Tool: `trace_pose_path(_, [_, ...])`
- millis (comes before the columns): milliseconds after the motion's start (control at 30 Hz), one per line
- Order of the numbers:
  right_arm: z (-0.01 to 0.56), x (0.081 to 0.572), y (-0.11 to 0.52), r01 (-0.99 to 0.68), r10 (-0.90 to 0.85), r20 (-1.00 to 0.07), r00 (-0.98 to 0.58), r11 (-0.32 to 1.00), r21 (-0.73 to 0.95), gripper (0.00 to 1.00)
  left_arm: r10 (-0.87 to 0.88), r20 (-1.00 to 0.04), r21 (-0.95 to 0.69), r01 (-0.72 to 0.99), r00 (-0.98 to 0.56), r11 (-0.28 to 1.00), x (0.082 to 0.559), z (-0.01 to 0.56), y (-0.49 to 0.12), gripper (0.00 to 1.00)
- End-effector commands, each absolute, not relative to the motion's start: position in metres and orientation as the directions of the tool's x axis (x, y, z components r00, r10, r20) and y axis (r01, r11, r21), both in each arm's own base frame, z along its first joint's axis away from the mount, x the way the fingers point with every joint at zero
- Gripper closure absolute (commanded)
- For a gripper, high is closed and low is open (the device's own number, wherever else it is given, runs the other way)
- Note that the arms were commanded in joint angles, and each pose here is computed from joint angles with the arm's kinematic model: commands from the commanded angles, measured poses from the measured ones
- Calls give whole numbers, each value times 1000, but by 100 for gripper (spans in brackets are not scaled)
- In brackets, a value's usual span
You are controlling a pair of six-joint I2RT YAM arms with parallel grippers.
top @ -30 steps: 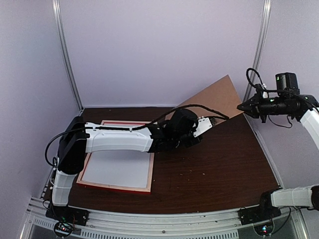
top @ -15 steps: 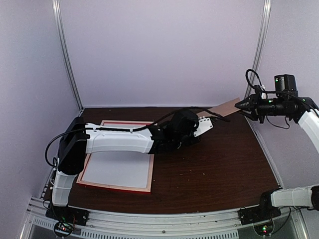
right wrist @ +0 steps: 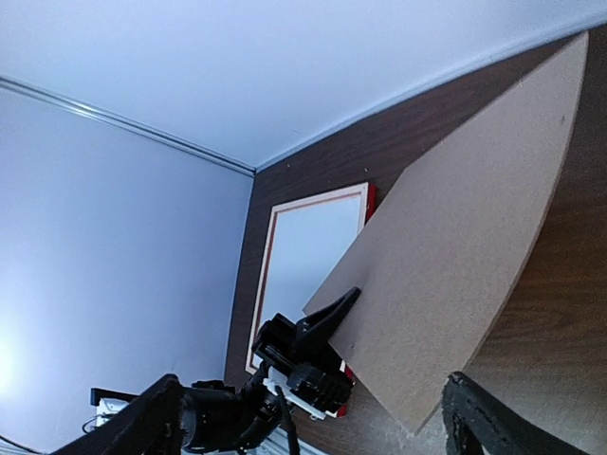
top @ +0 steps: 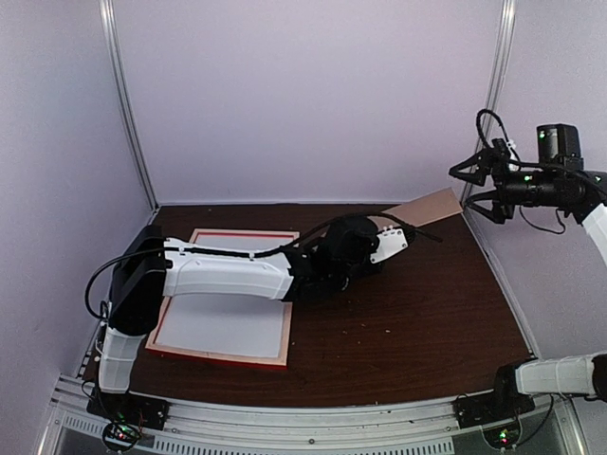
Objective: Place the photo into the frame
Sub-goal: Turn over the backboard.
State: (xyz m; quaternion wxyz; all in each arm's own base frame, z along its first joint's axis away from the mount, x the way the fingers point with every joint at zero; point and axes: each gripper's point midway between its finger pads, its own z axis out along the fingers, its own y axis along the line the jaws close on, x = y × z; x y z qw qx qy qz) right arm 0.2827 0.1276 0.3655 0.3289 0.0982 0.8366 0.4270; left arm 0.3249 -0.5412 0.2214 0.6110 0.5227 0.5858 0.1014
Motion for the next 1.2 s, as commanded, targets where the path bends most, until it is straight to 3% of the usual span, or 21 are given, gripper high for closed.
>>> trace_pose_path(0, [411, 273, 114, -209, 416, -614, -670, 688, 695, 3, 650, -681, 729, 396, 337, 558, 325, 295, -529, 100])
trace_pose_path(333, [438, 271, 92, -204, 396, -700, -594, 768, 607, 2, 546, -797, 599, 455, 259, 659, 322, 361, -488, 100])
trace_pose_path(667, [421, 290, 93, -205, 398, -696, -597, 764, 612, 3, 299, -951, 168, 674, -82, 720, 327, 400, -390, 100])
trace_pose_path(933, [373, 311, 114, -231, 357, -660, -661, 741, 631, 7, 105, -939, -160, 685, -327, 711, 306, 419, -311, 97])
trace_pose_path(1167, [324, 326, 186, -369, 181, -661, -728, 710, 600, 5, 8, -893, -342, 692, -449, 636, 280, 422, -284, 97])
